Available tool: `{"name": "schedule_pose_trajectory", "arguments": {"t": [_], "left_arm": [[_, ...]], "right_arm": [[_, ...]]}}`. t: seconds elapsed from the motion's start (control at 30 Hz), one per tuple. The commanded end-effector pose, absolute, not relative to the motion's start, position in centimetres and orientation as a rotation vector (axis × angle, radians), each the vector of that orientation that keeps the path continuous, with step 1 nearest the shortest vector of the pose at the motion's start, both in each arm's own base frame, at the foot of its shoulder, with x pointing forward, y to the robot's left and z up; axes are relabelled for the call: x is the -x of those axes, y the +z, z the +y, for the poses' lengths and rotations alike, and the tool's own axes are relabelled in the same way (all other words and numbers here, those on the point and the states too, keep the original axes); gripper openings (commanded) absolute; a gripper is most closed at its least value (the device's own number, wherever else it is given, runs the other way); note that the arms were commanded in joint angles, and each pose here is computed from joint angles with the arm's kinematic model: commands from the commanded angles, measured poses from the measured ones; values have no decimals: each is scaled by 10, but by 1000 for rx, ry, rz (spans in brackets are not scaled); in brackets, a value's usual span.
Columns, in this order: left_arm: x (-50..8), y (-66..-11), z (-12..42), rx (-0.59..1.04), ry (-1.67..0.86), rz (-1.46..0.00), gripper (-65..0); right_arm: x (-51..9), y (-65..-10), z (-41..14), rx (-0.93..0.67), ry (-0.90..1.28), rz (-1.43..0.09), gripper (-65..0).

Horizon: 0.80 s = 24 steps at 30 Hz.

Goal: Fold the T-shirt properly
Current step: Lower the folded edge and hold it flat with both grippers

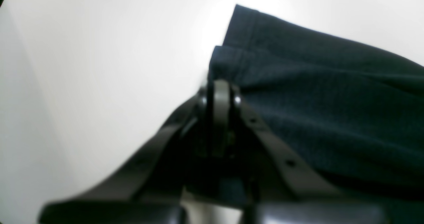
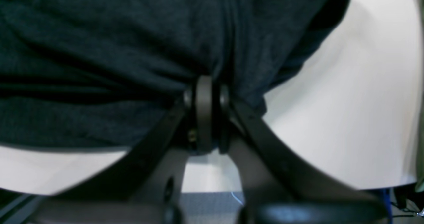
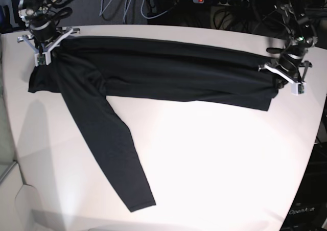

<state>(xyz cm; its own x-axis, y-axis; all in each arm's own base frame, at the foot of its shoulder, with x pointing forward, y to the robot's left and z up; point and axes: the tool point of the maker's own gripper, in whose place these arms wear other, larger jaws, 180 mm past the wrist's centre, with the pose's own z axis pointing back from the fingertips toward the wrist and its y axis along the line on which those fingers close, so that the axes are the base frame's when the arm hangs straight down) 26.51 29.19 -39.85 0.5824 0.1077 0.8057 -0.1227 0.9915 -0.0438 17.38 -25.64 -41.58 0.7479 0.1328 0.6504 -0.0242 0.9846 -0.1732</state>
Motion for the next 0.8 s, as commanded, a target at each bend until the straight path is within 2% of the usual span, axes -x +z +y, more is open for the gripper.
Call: {"name": "schedule_pose_trajectory", "arguments": {"t": [0.0, 0.23, 0.3, 0.53, 0.6, 0.73, 0.77], "left_arm": [[-273, -385, 297, -27, 124, -989, -650], [-274, -384, 298, -29, 126, -991, -650], [-273, -384, 298, -29, 128, -992, -650], [-279, -380, 299, -29, 132, -1008, -649], [-278, -380, 299, -28, 133, -1008, -571], [-282, -378, 298, -26, 132, -1015, -354], [-282, -378, 298, -26, 132, -1015, -320]], "right_arm": [[-179, -408, -260, 172, 89, -753, -584], [-179, -408, -261, 173, 88, -752, -410], [-179, -408, -261, 173, 88, -752, -391], [-179, -407, -260, 171, 86, -756, -387], [-179, -407, -260, 171, 87, -757, -387], [-179, -407, -260, 171, 87, -757, -387], [-179, -407, -260, 171, 87, -757, -387]]}}
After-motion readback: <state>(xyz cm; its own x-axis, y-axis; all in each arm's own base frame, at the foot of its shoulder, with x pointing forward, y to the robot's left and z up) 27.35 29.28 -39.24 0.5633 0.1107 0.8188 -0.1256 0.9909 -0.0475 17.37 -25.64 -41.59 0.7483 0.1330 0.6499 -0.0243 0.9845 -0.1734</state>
